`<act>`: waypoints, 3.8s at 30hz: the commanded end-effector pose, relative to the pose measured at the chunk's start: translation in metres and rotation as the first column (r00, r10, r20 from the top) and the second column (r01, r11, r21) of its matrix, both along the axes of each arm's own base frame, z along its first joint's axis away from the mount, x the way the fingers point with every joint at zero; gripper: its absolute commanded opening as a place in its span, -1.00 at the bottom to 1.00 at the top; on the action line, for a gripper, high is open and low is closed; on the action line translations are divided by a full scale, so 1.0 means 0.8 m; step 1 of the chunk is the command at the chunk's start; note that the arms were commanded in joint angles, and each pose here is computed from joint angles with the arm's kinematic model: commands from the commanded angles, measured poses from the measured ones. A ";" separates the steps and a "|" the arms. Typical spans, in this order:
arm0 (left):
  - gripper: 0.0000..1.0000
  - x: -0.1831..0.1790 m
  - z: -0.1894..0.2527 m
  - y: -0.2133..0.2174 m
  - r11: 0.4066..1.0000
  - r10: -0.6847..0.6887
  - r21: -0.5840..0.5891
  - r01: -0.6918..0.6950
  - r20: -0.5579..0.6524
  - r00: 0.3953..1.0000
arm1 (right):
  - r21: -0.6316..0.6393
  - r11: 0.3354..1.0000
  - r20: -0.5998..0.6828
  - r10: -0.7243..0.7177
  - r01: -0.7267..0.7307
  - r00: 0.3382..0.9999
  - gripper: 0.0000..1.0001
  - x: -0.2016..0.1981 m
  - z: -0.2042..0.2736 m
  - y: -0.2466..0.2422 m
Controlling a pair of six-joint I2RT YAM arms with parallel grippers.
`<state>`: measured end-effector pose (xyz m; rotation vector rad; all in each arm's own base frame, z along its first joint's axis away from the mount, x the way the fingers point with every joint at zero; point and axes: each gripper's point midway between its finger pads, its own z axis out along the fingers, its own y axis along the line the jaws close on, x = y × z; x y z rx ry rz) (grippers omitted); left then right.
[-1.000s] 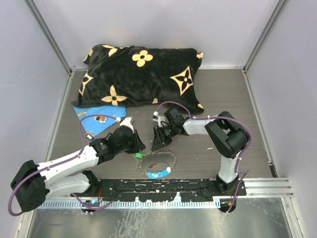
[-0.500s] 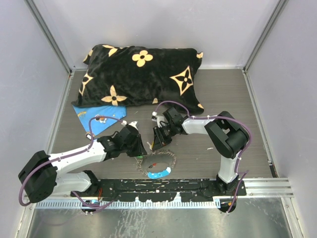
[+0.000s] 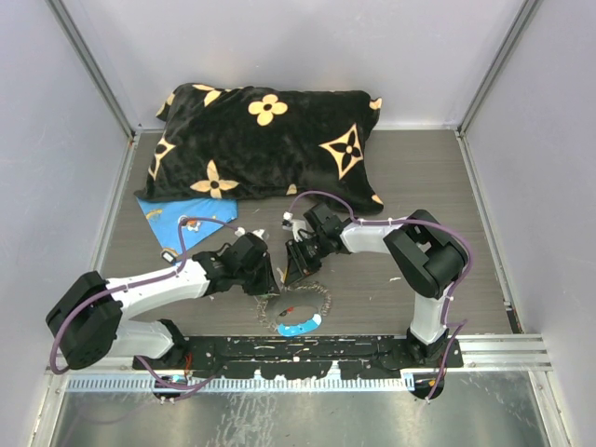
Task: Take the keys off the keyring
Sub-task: Pick up the keyring from the center of the board, then pick up the key from the keyring.
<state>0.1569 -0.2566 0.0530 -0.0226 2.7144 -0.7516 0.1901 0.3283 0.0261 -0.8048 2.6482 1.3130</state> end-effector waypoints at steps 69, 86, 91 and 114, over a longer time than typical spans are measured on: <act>0.04 -0.005 0.221 -0.070 0.703 -0.073 -0.237 0.671 0.914 0.399 | -0.612 0.256 0.702 0.611 -0.748 -0.365 -0.98 -0.009 0.218 -0.124; 0.06 -0.039 0.224 -0.131 0.642 -0.136 0.045 0.766 0.989 0.055 | -0.506 0.301 0.812 0.483 -0.809 -0.328 -0.98 -0.055 0.267 -0.119; -0.13 -0.039 0.222 -0.126 0.678 -0.139 0.044 0.733 0.988 0.069 | -0.479 0.316 0.829 0.469 -0.819 -0.304 -0.98 -0.059 0.271 -0.119; -0.16 -0.039 0.204 -0.135 0.743 -0.192 0.039 0.668 0.969 0.157 | -0.411 0.366 0.872 0.424 -0.835 -0.244 -0.98 -0.065 0.288 -0.123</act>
